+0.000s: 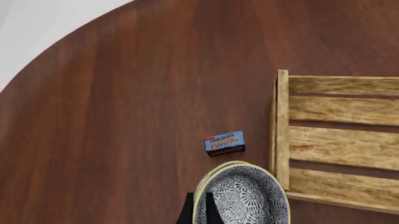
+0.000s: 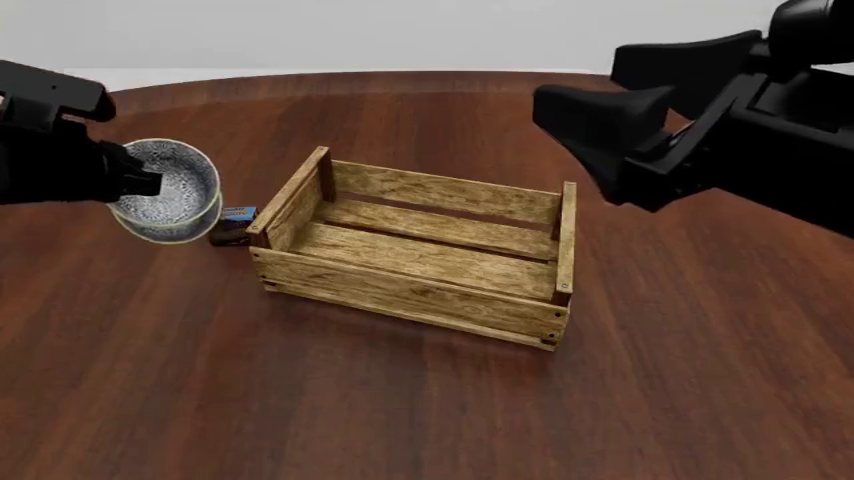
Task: Stack the right bowl on the left bowl and place them in the tray.
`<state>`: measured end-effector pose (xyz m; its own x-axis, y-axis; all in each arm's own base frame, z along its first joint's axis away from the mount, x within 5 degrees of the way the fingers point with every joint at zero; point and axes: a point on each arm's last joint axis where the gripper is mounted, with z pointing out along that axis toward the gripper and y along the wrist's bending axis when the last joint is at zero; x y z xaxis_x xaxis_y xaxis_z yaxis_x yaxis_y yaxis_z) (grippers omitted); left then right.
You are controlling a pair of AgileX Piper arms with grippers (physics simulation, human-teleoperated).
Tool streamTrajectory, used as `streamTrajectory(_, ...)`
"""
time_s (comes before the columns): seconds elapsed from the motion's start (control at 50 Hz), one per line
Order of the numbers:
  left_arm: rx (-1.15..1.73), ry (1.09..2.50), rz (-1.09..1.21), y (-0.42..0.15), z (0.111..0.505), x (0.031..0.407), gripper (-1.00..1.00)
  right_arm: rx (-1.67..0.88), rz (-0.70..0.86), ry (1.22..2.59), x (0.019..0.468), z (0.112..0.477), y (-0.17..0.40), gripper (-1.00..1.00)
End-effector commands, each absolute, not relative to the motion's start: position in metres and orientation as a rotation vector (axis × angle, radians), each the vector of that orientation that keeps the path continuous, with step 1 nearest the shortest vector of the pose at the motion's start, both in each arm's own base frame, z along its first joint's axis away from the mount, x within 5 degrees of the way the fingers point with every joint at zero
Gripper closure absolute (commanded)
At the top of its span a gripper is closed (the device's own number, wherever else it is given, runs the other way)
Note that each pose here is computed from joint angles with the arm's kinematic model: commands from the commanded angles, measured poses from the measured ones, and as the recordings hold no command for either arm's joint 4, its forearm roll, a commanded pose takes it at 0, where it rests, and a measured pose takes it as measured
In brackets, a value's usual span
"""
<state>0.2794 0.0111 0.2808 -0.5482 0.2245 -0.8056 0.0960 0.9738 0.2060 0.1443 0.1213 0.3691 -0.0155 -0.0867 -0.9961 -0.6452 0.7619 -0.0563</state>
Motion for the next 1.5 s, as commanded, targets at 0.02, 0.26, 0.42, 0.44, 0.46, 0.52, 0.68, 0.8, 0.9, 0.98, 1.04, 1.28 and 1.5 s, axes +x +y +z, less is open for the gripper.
streamTrajectory(0.02,0.214,2.093,0.14,0.004,0.316,0.273,1.0,-0.605,0.489,1.531,0.138,0.374,0.115,-1.0)
streamTrajectory(0.26,0.258,2.035,0.106,-0.011,0.351,0.273,1.0,-0.597,0.482,1.527,0.134,0.376,0.11,-1.0)
streamTrajectory(0.42,0.295,2.02,0.073,-0.024,0.362,0.279,1.0,-0.597,0.481,1.523,0.131,0.378,0.108,-1.0)
streamTrajectory(0.44,0.297,2.02,0.068,-0.026,0.362,0.28,1.0,-0.597,0.481,1.524,0.132,0.378,0.108,-1.0)
streamTrajectory(0.46,0.304,2.019,0.05,-0.031,0.367,0.282,1.0,-0.598,0.481,1.525,0.132,0.378,0.108,-1.0)
streamTrajectory(0.52,0.318,2.02,0.022,-0.04,0.369,0.285,1.0,-0.6,0.481,1.524,0.132,0.378,0.108,-1.0)
streamTrajectory(0.68,0.351,2.027,-0.023,-0.057,0.373,0.295,1.0,-0.601,0.479,1.525,0.132,0.378,0.108,-1.0)
streamTrajectory(0.8,0.36,2.044,-0.07,-0.072,0.37,0.305,1.0,-0.595,0.476,1.522,0.131,0.38,0.106,-1.0)
streamTrajectory(0.9,0.37,2.055,-0.101,-0.083,0.368,0.311,1.0,-0.589,0.474,1.519,0.13,0.381,0.104,-1.0)
streamTrajectory(0.98,0.383,2.063,-0.136,-0.097,0.365,0.319,1.0,-0.584,0.475,1.517,0.129,0.382,0.103,-1.0)
streamTrajectory(1.04,0.391,2.074,-0.159,-0.107,0.362,0.324,1.0,-0.584,0.475,1.516,0.128,0.382,0.103,-1.0)
streamTrajectory(1.28,0.412,2.099,-0.204,-0.131,0.348,0.34,1.0,-0.58,0.482,1.509,0.124,0.385,0.1,-1.0)
streamTrajectory(1.5,0.433,2.114,-0.22,-0.145,0.338,0.351,1.0,-0.584,0.482,1.514,0.125,0.383,0.101,-1.0)
